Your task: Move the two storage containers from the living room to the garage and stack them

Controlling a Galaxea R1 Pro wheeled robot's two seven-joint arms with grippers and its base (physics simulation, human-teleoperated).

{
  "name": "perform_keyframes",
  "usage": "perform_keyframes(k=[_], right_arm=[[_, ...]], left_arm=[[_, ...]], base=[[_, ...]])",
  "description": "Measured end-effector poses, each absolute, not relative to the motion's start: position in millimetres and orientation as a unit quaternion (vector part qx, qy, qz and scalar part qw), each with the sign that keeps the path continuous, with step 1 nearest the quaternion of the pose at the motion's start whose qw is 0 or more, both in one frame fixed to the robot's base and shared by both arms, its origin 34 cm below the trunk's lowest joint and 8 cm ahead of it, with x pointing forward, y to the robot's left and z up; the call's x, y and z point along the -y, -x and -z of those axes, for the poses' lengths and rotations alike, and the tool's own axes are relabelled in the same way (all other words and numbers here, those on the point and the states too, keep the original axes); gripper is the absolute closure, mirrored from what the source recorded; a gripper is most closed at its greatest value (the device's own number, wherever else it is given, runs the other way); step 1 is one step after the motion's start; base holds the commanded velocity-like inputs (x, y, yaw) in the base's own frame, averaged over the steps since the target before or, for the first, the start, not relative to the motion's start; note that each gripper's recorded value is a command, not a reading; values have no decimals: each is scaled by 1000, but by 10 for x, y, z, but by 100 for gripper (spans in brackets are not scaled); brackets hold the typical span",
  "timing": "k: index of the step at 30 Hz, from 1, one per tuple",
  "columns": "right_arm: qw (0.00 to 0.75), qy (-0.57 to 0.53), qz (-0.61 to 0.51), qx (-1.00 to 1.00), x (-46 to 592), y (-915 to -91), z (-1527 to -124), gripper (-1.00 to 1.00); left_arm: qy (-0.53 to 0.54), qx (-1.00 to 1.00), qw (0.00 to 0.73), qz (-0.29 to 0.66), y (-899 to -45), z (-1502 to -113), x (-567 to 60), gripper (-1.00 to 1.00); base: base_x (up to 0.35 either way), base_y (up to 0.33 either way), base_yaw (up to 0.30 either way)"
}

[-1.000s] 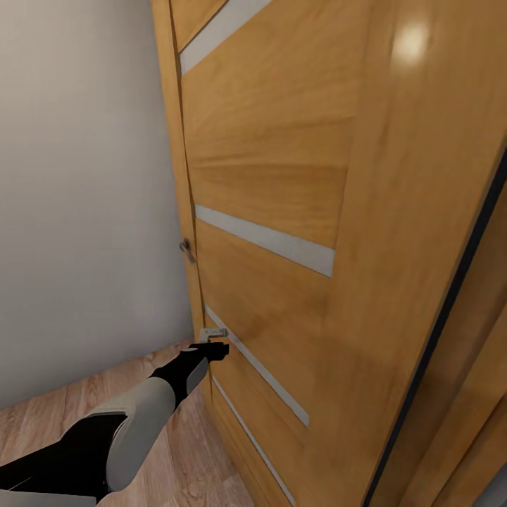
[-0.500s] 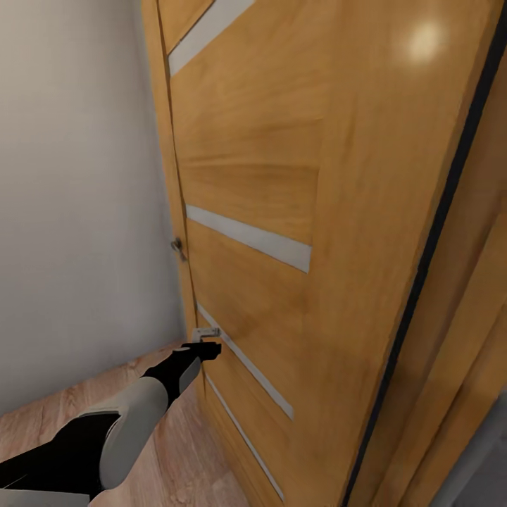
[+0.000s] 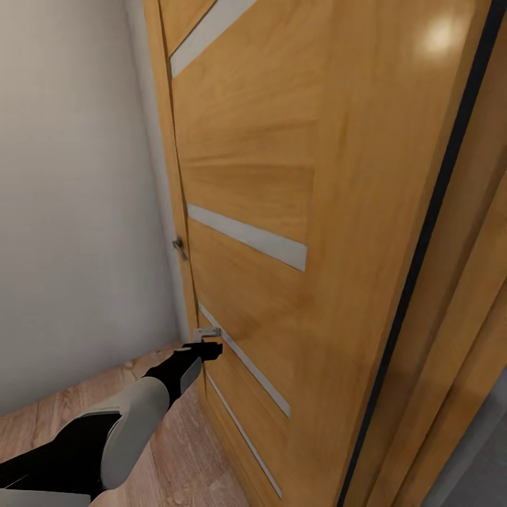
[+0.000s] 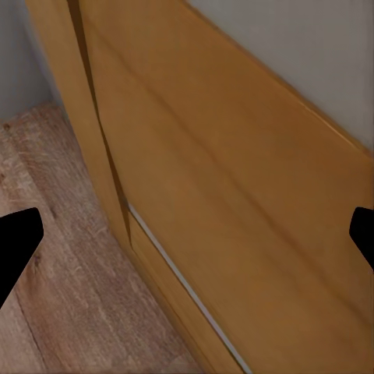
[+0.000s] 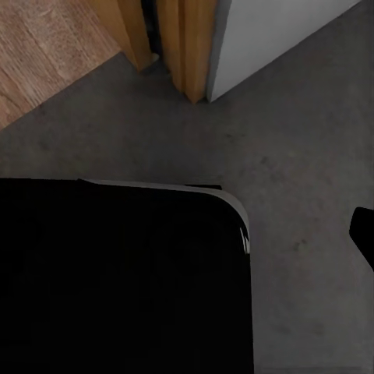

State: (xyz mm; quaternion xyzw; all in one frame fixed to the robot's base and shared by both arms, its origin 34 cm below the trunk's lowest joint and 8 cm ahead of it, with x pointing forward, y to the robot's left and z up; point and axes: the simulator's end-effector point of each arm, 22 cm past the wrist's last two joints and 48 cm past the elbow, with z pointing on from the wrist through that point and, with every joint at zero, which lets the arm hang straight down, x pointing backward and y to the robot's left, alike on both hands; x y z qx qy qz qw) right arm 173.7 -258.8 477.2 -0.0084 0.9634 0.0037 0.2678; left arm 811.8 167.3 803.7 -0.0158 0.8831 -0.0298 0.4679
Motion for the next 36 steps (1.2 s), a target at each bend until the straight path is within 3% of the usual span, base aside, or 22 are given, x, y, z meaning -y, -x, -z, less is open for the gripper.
perform_keyframes(k=[28,36], right_arm=[[279,6,-23,-960,2309,-1925,-4778,-100],[278,6,-23,-960,2309,-1923,-4777,-100]], left_arm=[[-34,-871,490,-12,-8102,-8044,-1590,-100],[-28,-870,492,-35,-8124,-8047,-1829,-100]], base=[[0,0,-1],[0,0,-125]])
